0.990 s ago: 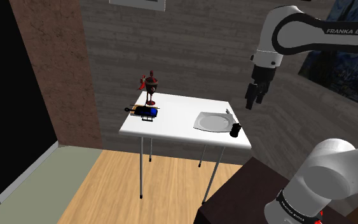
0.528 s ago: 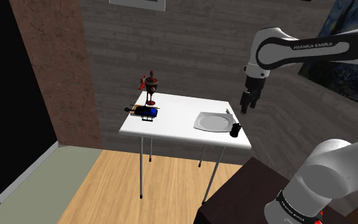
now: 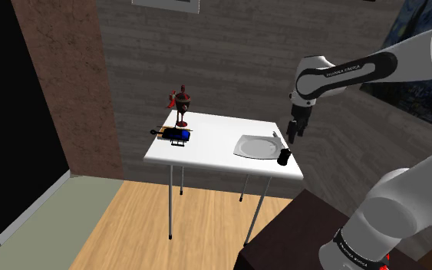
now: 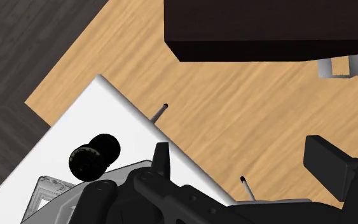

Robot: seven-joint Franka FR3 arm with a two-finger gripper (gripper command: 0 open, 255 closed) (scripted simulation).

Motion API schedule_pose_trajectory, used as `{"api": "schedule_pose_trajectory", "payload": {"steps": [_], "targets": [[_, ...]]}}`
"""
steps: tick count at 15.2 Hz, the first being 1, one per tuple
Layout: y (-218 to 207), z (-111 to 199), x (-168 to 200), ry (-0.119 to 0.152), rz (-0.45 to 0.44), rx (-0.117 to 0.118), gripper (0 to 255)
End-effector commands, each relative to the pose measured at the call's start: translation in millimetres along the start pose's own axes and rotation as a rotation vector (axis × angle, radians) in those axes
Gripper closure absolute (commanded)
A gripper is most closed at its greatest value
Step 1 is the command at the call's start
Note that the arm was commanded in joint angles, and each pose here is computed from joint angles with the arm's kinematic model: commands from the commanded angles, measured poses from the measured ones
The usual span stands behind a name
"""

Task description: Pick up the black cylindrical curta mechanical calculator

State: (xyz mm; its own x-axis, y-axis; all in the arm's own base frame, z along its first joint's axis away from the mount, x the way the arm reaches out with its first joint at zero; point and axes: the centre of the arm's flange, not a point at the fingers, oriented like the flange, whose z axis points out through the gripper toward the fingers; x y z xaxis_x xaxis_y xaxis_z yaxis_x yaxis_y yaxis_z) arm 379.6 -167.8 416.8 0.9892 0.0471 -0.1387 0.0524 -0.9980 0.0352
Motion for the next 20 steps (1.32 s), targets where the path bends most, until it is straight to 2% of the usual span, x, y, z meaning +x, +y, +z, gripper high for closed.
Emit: {"api": "schedule_pose_trajectory", "payload": {"steps": [1, 20], "targets": [[18, 14, 13, -0.007, -0.006, -0.006, 0], [183, 170, 120, -0.074, -0.056, -0.047, 0]]}}
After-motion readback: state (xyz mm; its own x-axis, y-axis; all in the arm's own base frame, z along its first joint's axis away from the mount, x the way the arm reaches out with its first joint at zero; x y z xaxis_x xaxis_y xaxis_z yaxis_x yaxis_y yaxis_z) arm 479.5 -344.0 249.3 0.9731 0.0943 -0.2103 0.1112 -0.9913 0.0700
